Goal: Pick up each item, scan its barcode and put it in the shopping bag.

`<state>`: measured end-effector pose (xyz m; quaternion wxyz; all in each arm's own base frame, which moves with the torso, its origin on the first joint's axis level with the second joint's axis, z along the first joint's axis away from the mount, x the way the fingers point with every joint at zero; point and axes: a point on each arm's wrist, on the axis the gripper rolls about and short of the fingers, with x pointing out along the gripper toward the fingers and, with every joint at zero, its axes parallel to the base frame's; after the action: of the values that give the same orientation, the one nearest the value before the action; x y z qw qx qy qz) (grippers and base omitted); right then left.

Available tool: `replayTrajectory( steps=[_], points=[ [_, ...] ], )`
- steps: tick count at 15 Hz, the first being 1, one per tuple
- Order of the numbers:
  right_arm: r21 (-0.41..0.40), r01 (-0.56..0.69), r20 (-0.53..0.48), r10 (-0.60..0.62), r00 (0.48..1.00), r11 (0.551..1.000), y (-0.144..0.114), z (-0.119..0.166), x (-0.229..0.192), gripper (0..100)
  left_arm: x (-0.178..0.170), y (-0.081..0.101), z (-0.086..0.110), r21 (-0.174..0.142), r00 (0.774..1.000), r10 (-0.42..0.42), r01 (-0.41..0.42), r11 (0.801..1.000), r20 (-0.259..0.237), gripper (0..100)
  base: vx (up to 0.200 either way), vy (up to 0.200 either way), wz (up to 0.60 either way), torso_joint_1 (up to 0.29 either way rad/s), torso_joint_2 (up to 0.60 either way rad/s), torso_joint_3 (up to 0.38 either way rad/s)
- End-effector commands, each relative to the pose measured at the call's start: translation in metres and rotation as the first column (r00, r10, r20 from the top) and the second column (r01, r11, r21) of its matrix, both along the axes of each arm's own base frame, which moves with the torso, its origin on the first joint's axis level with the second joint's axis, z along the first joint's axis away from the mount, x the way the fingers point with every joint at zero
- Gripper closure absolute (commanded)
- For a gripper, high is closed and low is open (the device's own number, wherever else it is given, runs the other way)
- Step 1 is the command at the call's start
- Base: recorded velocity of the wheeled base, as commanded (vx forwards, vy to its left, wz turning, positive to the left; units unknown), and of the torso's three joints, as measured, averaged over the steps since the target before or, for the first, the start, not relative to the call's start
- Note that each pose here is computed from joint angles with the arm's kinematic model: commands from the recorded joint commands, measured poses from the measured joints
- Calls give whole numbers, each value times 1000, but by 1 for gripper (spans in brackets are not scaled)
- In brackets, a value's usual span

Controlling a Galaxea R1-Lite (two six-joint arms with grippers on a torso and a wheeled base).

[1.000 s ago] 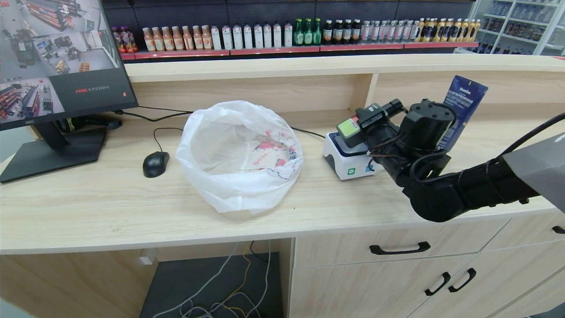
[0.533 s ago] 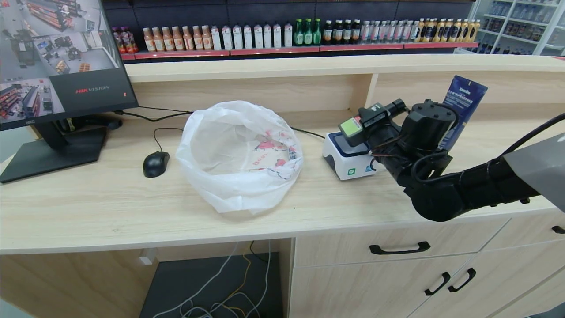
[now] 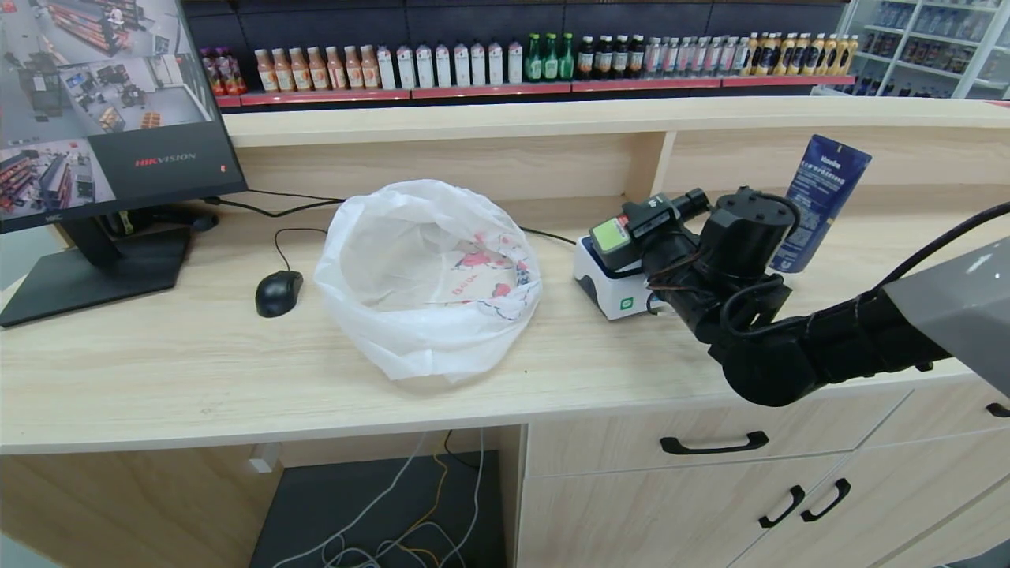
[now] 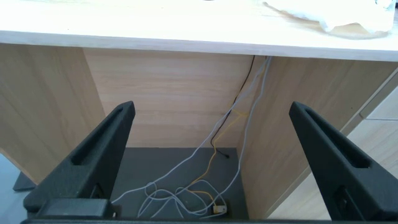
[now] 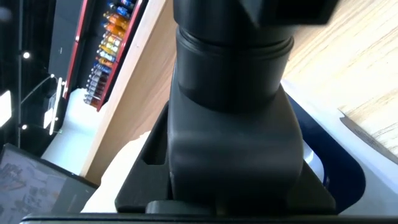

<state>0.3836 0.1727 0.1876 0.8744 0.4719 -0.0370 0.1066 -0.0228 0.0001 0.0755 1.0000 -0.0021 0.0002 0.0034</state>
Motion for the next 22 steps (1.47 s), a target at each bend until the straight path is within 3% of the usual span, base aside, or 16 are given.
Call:
replayTrajectory(
  steps=[1, 14, 18, 22],
  points=[
    [0, -1, 2, 1, 1000, 1000, 0, 1, 0, 100, 0, 0, 0, 0, 1000, 1, -1, 1000, 0, 0, 0, 0, 0, 0, 0, 0],
    [24, 9, 68, -10, 998, 1000, -9, 31, -14, 100, 0, 0, 0, 0, 1000, 1, -1, 1000, 0, 0, 0, 0, 0, 0, 0, 0],
    [-53, 36, 127, -29, 991, 998, -15, 51, -32, 100, 0, 0, 0, 0, 1000, 1, -1, 1000, 0, 0, 0, 0, 0, 0, 0, 0],
    [-216, 40, 247, 15, 969, 976, -26, 56, -83, 100, 0, 0, 0, 0, 1000, 1, -1, 1000, 0, 0, 0, 0, 0, 0, 0, 0]
  ],
)
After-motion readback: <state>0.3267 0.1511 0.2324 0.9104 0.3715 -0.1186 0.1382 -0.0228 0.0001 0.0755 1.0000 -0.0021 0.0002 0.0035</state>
